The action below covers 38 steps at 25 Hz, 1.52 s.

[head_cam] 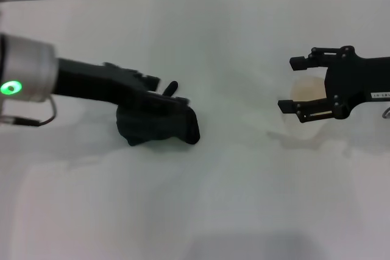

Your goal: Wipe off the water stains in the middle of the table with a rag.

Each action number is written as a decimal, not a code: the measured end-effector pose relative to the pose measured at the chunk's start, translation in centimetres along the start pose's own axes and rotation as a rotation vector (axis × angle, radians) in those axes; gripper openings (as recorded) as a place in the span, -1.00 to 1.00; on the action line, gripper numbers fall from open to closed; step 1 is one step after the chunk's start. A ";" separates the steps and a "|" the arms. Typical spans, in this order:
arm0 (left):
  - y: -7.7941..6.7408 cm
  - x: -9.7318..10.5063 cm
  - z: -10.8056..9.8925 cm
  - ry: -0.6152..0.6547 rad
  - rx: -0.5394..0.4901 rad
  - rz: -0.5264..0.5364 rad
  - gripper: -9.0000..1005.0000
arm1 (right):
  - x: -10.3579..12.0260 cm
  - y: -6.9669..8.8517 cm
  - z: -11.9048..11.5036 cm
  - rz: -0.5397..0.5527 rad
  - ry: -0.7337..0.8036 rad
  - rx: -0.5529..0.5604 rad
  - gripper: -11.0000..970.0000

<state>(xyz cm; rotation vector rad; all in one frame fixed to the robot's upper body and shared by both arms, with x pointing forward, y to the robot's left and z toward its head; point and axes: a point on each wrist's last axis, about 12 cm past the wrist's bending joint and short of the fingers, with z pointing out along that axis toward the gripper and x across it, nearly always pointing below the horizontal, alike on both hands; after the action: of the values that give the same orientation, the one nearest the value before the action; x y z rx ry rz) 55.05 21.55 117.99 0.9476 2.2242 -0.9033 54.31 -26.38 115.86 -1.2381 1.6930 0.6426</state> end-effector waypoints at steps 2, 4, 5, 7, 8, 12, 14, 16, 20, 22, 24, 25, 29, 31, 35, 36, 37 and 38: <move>0.5 1.3 -0.8 -0.058 0.015 -0.020 0.76 | 0.1 0.0 0.0 0.002 0.002 0.000 0.74; 1.0 2.4 -1.3 -0.113 0.039 -0.035 0.76 | 0.2 0.1 0.0 0.009 0.004 -0.002 0.74; 1.3 3.1 -1.5 -0.133 0.044 -0.049 0.76 | 0.3 0.1 0.0 0.013 0.005 -0.003 0.74; 1.8 4.2 -1.6 -0.166 0.054 -0.068 0.76 | 0.6 0.2 0.0 0.024 0.011 -0.006 0.74; 2.1 4.8 -1.6 -0.176 0.057 -0.071 0.76 | 0.8 0.2 0.0 0.033 0.019 -0.008 0.74; 2.8 7.2 -1.2 -0.209 0.068 -0.049 0.76 | 1.3 0.3 0.1 0.052 0.033 -0.011 0.74; 3.0 8.5 -0.7 -0.209 0.087 -0.045 0.76 | 1.5 0.4 0.1 0.059 0.035 -0.011 0.74; 3.1 9.5 -0.2 -0.201 0.100 -0.041 0.76 | 1.6 0.4 0.0 0.060 0.036 -0.009 0.74; 3.3 11.3 0.4 -0.187 0.111 -0.045 0.76 | 1.5 0.5 0.0 0.044 0.037 -0.011 0.74; 3.5 11.8 0.5 -0.181 0.109 -0.047 0.76 | 1.5 0.5 0.0 0.029 0.038 -0.013 0.74; 3.8 12.4 0.3 -0.178 0.097 -0.044 0.75 | 1.6 0.5 0.1 0.011 0.040 -0.016 0.74; 3.9 12.6 0.2 -0.181 0.089 -0.042 0.75 | 1.7 0.6 0.1 0.006 0.040 -0.017 0.74; 4.2 13.1 -0.2 -0.227 0.051 0.001 0.75 | 1.9 0.6 0.2 0.009 0.042 -0.017 0.74; 4.1 13.2 -0.3 -0.247 0.044 0.047 0.75 | 2.0 0.6 0.2 0.013 0.043 -0.019 0.74; 4.1 13.4 -0.1 -0.257 0.037 0.108 0.75 | 2.1 0.6 0.4 0.020 0.039 -0.022 0.74; 4.1 13.5 0.0 -0.260 0.036 0.116 0.75 | 2.1 0.6 0.4 0.021 0.037 -0.021 0.74; 4.2 13.7 0.1 -0.271 0.031 0.126 0.75 | 2.1 0.6 0.4 0.021 0.035 -0.021 0.74; 4.3 13.8 0.2 -0.280 0.028 0.133 0.75 | 2.0 0.6 0.4 0.021 0.034 -0.021 0.74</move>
<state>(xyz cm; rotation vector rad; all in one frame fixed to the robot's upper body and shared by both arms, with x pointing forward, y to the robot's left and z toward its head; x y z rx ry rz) 50.13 29.15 106.75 0.9095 1.8954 -0.9455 53.75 -26.78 113.81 -1.2537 1.7331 0.6567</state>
